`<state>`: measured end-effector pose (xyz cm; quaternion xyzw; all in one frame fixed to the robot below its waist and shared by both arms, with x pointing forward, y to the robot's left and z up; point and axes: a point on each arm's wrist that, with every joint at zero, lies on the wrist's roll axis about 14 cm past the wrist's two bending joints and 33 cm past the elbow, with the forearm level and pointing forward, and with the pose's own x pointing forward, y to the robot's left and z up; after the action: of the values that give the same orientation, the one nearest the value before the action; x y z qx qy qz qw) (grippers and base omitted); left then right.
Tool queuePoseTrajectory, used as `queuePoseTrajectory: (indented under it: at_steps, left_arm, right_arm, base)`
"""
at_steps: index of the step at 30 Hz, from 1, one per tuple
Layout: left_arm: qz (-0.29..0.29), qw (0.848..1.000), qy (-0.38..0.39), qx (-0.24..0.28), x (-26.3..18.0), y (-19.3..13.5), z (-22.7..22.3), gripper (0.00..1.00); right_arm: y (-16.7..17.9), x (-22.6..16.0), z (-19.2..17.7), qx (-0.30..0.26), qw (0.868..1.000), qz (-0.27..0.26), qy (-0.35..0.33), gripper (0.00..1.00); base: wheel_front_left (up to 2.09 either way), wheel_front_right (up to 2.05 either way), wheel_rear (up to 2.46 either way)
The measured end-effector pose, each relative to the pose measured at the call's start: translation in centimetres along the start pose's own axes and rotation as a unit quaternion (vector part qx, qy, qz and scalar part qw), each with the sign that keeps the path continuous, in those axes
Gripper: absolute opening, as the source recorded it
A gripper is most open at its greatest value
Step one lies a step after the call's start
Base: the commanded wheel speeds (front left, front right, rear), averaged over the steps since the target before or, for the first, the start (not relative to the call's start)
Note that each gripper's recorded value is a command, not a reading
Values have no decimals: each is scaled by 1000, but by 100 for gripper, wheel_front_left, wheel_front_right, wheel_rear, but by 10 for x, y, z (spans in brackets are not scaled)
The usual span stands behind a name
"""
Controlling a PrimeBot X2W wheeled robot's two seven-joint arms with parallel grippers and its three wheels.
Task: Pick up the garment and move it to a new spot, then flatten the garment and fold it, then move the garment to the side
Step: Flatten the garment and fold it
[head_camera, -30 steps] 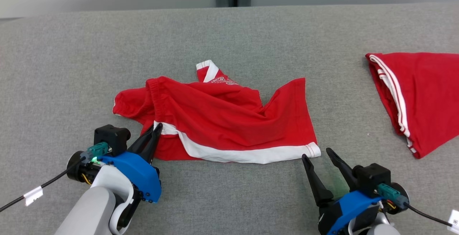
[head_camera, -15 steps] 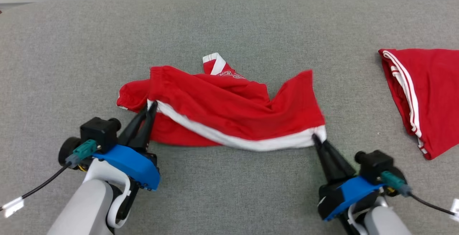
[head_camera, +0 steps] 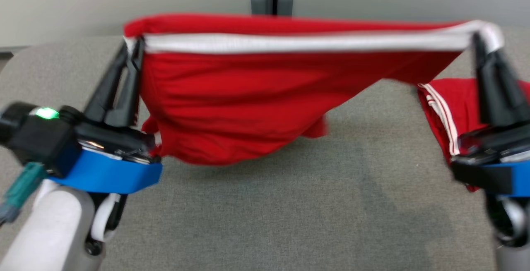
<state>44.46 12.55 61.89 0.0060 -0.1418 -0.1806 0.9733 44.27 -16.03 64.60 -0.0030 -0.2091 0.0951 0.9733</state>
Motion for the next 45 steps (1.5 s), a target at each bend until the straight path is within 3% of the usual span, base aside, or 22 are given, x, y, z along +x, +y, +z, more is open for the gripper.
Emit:
queuePoseTrajectory:
  at_steps: [4, 8, 12, 17, 28, 34, 39, 45]
  left_arm:
    - [-9, 995, -95, 40, 5, -4, 70, 0]
    - [-23, 985, -155, 66, 7, -13, 118, 0]
    - [-29, 983, -167, 70, 12, -16, 130, 0]
    - [-31, 986, -160, 48, 27, -14, 119, 0]
    - [-18, 995, -89, -28, 118, 20, 29, 0]
    - [22, 997, -55, -43, 158, 51, -15, 0]
    - [58, 994, 50, -83, 153, 57, -93, 0]
    - [113, 964, 191, -143, 102, 50, -198, 0]
  right_arm:
    - [-17, 7, 85, -51, 993, -16, -102, 0]
    - [-29, 10, 135, -77, 985, -26, -155, 0]
    - [-35, 19, 147, -74, 983, -25, -164, 0]
    - [-36, 36, 136, -57, 987, -15, -151, 0]
    - [-44, 128, 63, 23, 996, -9, -88, 0]
    - [-24, 173, 20, 69, 995, 0, -66, 0]
    - [-7, 168, -55, 101, 995, -1, 23, 0]
    - [11, 118, -169, 132, 975, -10, 180, 0]
  base:
    - [0, 0, 0]
    - [0, 0, 0]
    - [0, 0, 0]
    - [0, 0, 0]
    - [0, 0, 0]
    - [0, 0, 0]
    - [0, 0, 0]
    - [0, 0, 0]
